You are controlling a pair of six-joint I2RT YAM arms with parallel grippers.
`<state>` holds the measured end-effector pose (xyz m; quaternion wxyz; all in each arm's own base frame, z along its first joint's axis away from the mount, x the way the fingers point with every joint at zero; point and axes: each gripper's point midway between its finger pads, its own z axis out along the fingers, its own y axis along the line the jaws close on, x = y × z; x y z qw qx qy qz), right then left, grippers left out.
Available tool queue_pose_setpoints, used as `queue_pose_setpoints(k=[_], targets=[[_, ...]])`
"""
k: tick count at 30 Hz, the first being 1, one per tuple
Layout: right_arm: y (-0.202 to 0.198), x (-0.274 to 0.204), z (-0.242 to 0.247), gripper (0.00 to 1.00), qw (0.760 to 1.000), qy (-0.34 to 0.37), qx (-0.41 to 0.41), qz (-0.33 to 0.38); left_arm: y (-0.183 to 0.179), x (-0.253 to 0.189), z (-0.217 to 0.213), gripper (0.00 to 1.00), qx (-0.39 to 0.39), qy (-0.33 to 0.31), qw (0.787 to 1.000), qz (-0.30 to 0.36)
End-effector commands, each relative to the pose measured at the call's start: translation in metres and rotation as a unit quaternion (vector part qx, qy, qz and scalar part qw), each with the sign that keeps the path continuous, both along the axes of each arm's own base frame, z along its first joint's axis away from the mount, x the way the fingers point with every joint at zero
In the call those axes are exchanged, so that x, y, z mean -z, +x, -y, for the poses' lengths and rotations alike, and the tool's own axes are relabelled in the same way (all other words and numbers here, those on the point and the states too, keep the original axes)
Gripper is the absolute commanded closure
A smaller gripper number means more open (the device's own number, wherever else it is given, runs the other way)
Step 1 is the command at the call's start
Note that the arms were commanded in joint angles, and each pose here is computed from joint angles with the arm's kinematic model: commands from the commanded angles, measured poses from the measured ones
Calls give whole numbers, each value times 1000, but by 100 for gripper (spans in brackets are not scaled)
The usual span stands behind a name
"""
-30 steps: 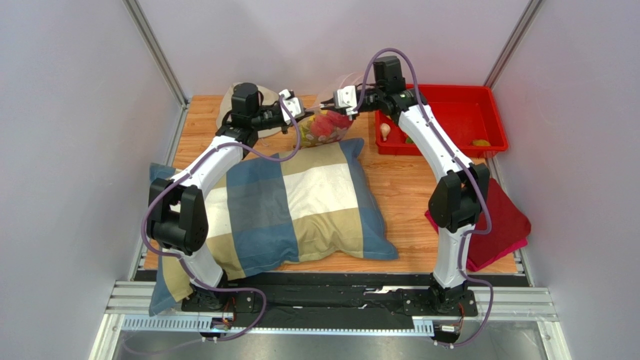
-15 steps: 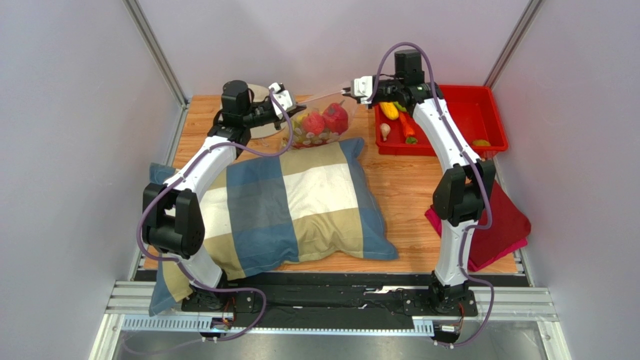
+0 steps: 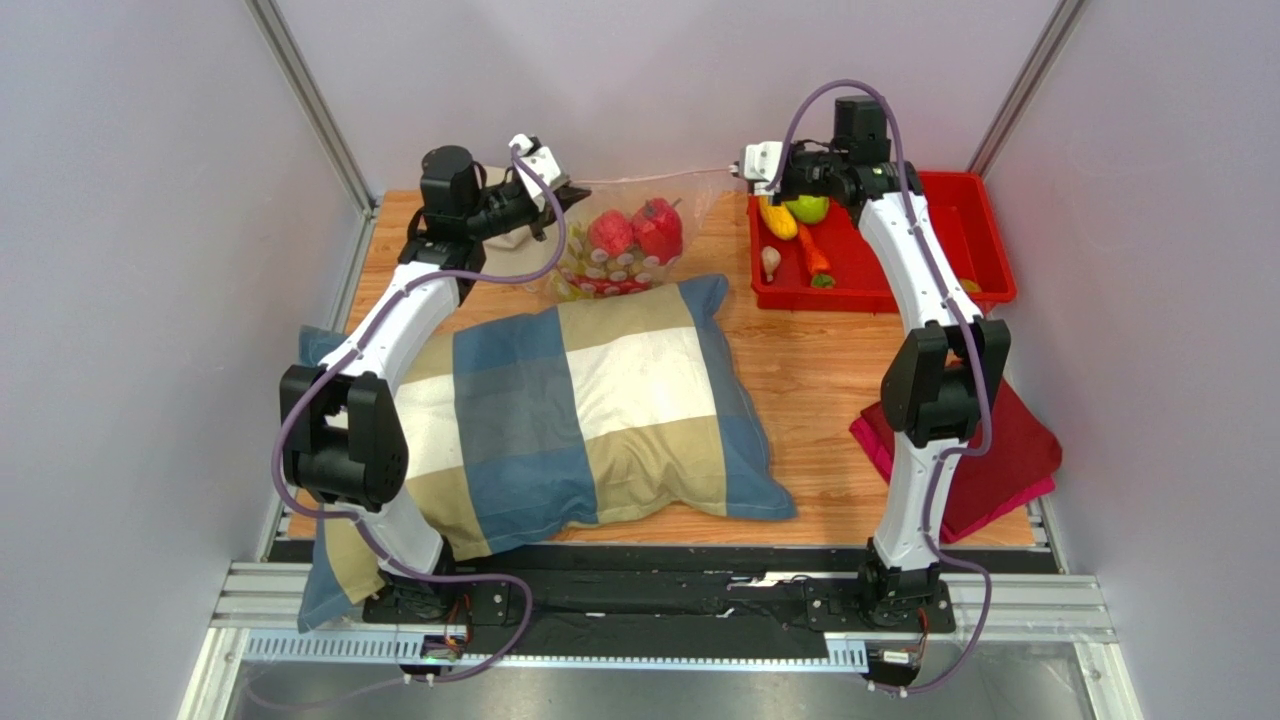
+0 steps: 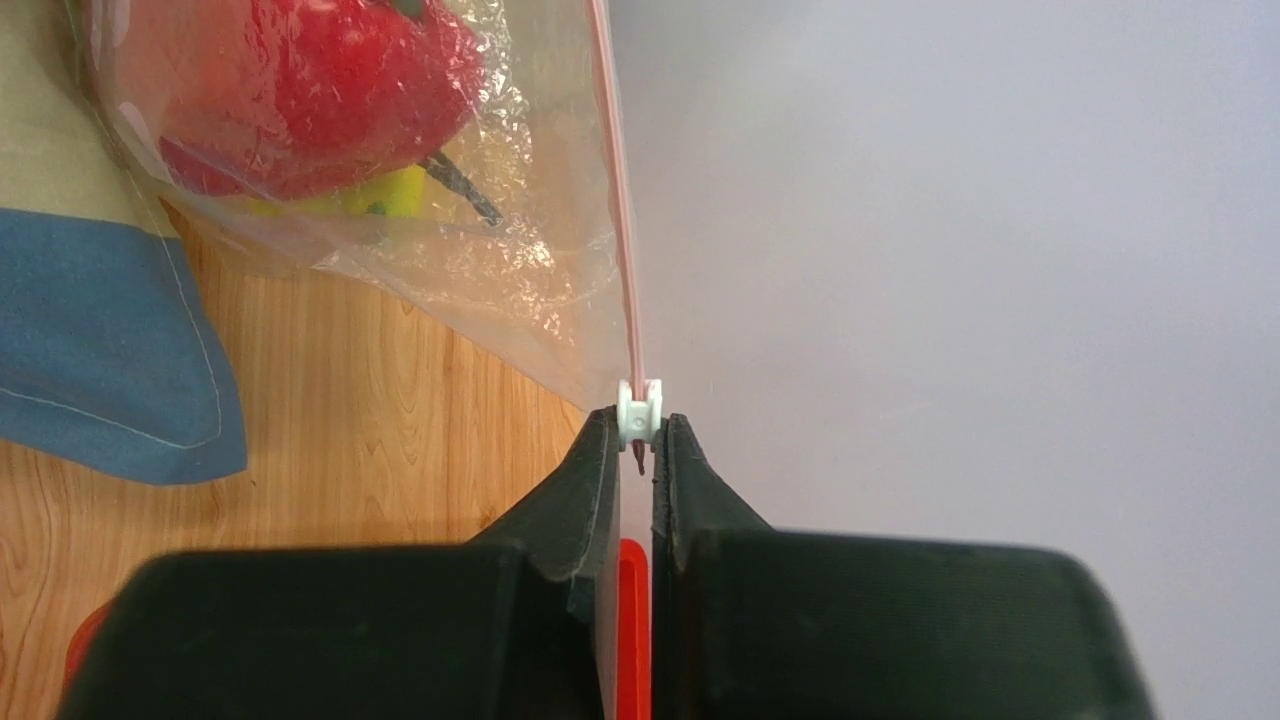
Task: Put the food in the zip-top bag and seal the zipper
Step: Zip the zipper food storage bag at the center of the board.
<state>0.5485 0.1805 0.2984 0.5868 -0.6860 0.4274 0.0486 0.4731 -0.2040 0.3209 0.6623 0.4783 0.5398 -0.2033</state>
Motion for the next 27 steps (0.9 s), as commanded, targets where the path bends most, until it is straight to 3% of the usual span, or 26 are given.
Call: queue_pose_setpoints(k=[1, 8, 16, 23, 27], targets=[[26, 7, 51, 100, 996, -34, 76, 19, 11, -53, -15, 100, -19, -24, 998, 63], [30, -6, 49, 100, 996, -16, 82, 27, 22, -55, -16, 100, -32, -30, 998, 48], [34, -53, 48, 100, 992, 45, 112, 41, 38, -74, -17, 100, -55, -59, 997, 23], [7, -130, 47, 100, 983, 117, 127, 60, 11, -117, 1, 100, -31, -83, 996, 24], [-38, -180, 47, 100, 980, 133, 117, 86, -16, -148, 5, 100, -21, -97, 995, 29]])
